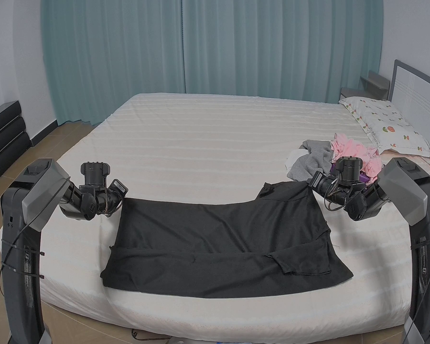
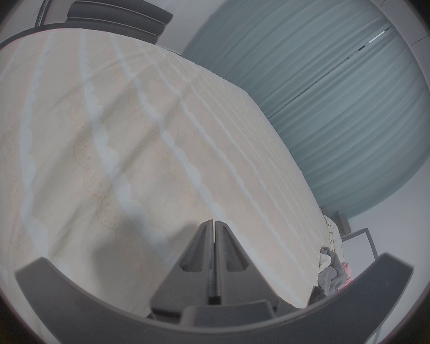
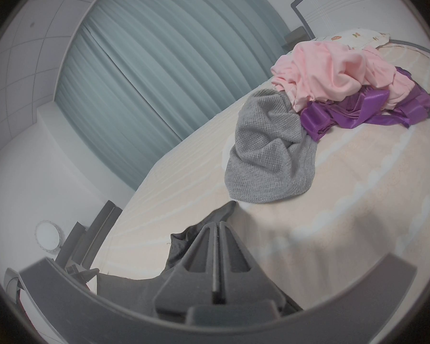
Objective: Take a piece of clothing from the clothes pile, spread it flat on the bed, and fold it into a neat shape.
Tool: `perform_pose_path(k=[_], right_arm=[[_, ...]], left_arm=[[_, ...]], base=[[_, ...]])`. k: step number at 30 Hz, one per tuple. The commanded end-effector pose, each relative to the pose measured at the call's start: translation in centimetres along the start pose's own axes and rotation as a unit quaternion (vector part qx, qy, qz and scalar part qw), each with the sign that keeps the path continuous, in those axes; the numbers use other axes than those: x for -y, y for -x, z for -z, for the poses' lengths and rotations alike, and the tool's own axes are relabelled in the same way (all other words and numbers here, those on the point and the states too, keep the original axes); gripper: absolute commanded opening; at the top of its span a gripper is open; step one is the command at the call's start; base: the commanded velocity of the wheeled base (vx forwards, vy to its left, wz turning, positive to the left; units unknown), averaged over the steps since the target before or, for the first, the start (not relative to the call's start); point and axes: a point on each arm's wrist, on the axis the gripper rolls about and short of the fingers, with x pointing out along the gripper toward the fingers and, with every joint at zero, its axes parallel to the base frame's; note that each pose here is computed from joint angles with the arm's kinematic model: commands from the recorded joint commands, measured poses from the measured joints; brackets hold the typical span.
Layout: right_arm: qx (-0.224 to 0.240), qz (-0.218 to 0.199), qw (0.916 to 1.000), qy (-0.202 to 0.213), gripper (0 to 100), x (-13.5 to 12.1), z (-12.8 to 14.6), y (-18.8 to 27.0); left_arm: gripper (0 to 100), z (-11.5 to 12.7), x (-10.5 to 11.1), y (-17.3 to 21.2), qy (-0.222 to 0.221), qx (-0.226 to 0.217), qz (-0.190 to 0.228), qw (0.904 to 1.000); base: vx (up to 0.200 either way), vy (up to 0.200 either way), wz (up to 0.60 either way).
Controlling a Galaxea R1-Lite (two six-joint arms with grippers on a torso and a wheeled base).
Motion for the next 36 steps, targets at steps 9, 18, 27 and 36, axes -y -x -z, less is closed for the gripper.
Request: perform_pose_path(k=[9, 18, 27, 36], right_arm=[[0.026, -0.006, 0.9996, -0.007, 0, -0.3, -1.7, 2.2], [0.003, 0.007, 0.9999, -0.011, 0, 0.9, 0.0, 1.4], [-0.008, 0.004, 0.9999, -0.010, 0, 0.8, 0.8, 1.0], [-0.012, 0.008, 0.9998, -0.011, 0, 1.2, 1.2, 0.8]], left_arm=[[0, -1.0, 1.0, 1.0, 0.000, 0.021, 0.009, 0.9998], [0, -0.4, 1.0, 0.8, -0.001, -0.003, 0.019, 0.9998], [100, -0.2, -0.1, 0.4, -0.011, -0.068, 0.054, 0.9962], [100, 1.0, -1.8, -0.9, -0.078, -0.094, 0.053, 0.9911]], base=[[0.000, 0.000, 0.00], [0.000, 0.000, 0.00], [0.000, 0.000, 0.00], [0.000, 0.000, 0.00]])
